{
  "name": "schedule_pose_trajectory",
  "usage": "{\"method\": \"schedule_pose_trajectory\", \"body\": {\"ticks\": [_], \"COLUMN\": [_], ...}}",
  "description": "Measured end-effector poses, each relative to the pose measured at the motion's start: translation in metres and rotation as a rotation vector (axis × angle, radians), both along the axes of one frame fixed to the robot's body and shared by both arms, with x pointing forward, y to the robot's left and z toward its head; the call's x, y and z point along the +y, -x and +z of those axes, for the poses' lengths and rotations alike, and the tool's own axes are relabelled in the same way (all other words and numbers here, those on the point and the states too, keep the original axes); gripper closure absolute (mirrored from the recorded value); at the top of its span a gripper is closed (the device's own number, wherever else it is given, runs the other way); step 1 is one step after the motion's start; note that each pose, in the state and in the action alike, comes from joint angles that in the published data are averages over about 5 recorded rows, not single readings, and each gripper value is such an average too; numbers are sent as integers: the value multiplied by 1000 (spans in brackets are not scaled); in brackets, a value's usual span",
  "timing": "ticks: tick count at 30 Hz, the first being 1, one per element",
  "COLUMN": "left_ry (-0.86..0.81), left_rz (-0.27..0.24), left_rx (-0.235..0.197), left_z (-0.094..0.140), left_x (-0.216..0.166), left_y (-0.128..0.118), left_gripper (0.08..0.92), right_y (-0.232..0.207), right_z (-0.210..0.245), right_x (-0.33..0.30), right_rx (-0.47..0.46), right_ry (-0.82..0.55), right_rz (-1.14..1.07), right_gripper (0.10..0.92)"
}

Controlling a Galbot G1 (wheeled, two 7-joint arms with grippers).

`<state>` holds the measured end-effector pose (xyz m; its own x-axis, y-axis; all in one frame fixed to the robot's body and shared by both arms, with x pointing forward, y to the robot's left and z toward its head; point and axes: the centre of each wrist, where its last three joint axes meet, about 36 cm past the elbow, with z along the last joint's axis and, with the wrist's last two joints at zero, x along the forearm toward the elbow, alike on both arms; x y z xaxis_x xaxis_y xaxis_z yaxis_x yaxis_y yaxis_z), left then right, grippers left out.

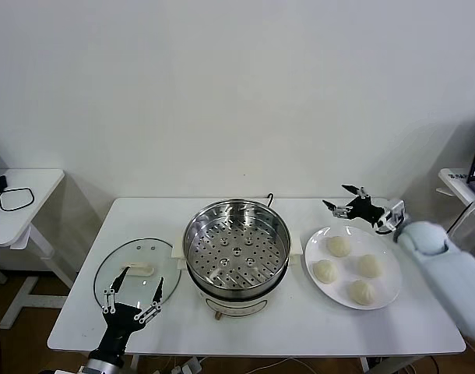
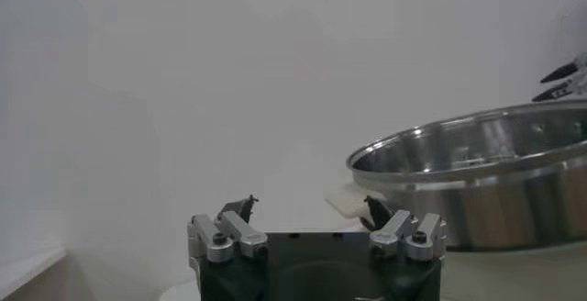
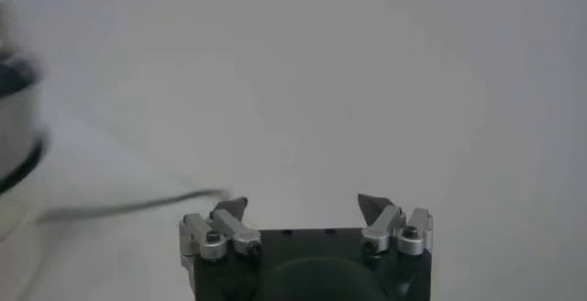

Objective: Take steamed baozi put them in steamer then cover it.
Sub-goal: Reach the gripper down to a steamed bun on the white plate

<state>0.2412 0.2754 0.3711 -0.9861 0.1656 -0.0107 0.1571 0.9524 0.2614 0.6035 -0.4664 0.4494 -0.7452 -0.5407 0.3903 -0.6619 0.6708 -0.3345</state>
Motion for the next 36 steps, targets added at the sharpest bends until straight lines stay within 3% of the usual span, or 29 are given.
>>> {"method": "schedule_pose_trajectory", "body": {"ticks": [9,17,24,36], "left_ry": [7,13,13,13], "left_rz": [16,20,22,25], "left_rx": [7,5,3,0], "left_z": [1,0,0,-1], "left_x": [-2,-2,-2,-2], "left_y": [3,4,4,4], "left_gripper": [177,177,177,177], "right_y": [-53,-82,-96,-102], "right_z": [40,45,38,16], "right_x": [-5,15,31,47], "right_rx": [230,367,412,451], "right_ry": [369,632,753,842], "right_rz": [376,526,568,609], "right_gripper": [200,200,200,200]}}
